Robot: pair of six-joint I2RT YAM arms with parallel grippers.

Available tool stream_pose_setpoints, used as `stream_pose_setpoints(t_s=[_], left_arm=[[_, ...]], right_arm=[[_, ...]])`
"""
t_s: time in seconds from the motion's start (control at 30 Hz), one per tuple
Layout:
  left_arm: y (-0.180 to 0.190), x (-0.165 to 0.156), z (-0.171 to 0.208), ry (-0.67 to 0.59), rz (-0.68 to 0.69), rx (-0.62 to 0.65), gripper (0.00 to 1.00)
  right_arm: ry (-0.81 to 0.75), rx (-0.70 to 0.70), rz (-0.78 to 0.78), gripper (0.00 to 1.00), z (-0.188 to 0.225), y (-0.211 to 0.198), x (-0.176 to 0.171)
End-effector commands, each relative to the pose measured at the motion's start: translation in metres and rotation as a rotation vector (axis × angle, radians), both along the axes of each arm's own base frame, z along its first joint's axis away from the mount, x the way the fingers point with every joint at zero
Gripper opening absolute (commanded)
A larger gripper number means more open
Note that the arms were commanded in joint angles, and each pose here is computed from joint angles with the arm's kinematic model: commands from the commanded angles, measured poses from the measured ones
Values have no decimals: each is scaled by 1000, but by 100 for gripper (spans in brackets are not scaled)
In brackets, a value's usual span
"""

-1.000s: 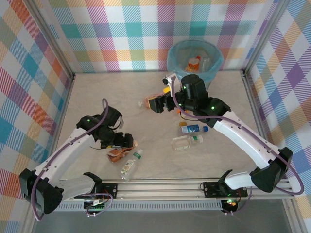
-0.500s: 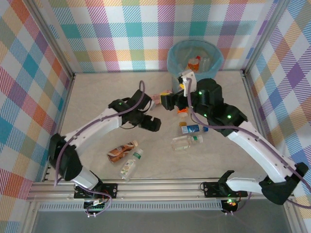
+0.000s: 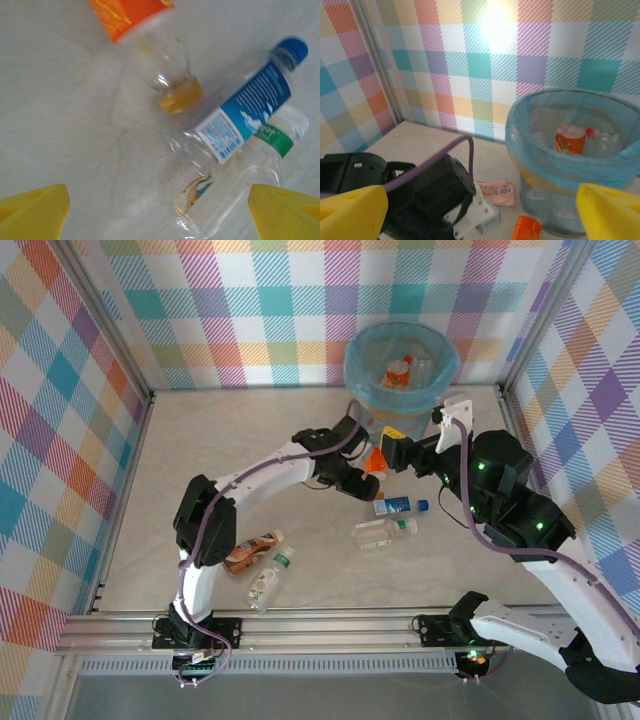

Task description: Put the plastic bottles in the bin

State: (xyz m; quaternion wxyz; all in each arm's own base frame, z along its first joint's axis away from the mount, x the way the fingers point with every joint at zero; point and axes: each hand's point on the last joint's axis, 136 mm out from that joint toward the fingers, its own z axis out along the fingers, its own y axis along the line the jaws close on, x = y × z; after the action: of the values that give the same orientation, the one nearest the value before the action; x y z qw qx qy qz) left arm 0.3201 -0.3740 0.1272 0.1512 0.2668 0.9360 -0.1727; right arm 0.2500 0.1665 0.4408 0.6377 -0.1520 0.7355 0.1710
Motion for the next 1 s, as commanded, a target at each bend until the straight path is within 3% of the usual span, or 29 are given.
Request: stream_pose_setpoints(t_s=[0.0,0.37,0.83,0.97], left_arm=[[-11,-15,-2,5,-79,31,92],[-24,-75,-47,81,-318,62,93],[-25,-92,-83,82,-407,121,90],[-22,-91,-90,68,-414,148,82]], right_arm=[[15,-39,-23,97,-16,0,5],[9,1,10,100,-21,13,11],[19,29,14,100,-19,16,12],[32,48,9,100,-21,16,13]])
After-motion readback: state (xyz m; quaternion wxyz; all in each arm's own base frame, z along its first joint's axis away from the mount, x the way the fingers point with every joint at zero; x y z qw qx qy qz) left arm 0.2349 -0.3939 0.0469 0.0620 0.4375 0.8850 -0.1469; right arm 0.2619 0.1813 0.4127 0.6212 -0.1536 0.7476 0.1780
